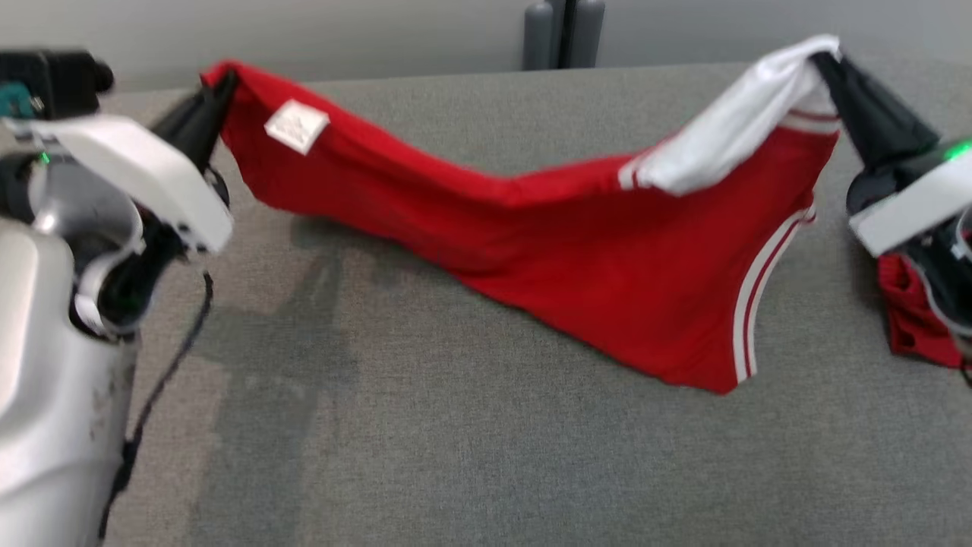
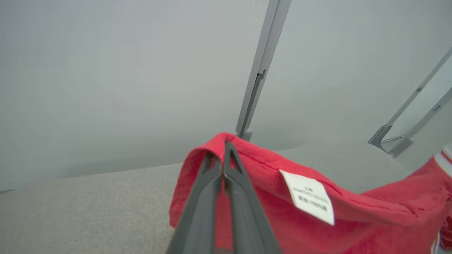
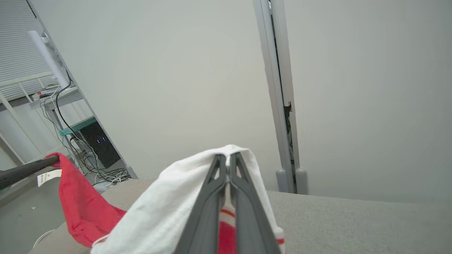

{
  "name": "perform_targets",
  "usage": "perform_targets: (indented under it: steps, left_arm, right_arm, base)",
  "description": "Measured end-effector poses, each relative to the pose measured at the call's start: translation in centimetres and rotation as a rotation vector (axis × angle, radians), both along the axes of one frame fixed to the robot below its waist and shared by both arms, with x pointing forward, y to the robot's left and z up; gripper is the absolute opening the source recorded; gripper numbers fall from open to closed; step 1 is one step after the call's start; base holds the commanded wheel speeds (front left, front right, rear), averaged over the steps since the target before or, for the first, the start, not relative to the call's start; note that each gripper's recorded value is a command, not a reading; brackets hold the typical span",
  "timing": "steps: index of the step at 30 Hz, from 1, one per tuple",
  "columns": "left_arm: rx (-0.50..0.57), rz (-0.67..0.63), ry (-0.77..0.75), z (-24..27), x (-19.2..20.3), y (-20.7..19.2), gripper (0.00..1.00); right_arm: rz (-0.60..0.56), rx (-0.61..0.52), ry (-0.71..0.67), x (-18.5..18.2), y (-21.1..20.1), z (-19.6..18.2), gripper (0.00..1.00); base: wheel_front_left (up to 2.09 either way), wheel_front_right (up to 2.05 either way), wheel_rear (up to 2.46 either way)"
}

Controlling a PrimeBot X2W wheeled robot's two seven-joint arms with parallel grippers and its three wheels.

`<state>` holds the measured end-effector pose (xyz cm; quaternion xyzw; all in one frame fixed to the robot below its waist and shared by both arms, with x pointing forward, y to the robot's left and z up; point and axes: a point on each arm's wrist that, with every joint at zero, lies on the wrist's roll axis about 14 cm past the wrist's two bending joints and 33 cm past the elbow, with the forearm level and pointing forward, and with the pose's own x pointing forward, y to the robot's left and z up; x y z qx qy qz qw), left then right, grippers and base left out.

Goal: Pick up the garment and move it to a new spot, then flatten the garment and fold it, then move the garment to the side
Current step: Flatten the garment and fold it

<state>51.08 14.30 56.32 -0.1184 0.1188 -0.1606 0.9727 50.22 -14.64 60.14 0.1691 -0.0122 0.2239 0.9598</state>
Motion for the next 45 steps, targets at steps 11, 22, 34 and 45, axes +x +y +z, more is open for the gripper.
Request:
perform_targets:
  steps: [11, 22, 34, 45]
  left_arm:
    - [0.029, 0.032, -0.095, 4.2, 12.4, -0.1, 0.00]
    - [0.063, 0.064, -0.257, 11.5, 18.8, -1.0, 0.00]
    - [0.087, 0.008, -0.105, 5.2, 19.3, -3.0, 0.00]
    - [0.218, -0.090, 0.236, -5.8, 11.7, -1.6, 0.00]
  right_arm:
    - [-0.063, -0.025, -0.195, 10.8, -0.5, 6.8, 0.00]
    - [-0.128, -0.117, -0.435, 14.7, -1.0, 16.7, 0.00]
    - [-0.065, -0.236, -0.261, 16.1, 0.0, 8.8, 0.00]
    - [0.065, -0.305, 0.063, 9.4, 0.6, -1.9, 0.00]
  base:
    - [0.00, 0.00, 0.00]
    - [0.00, 0.00, 0.00]
    - [0.00, 0.00, 0.00]
    - [0.00, 0.00, 0.00]
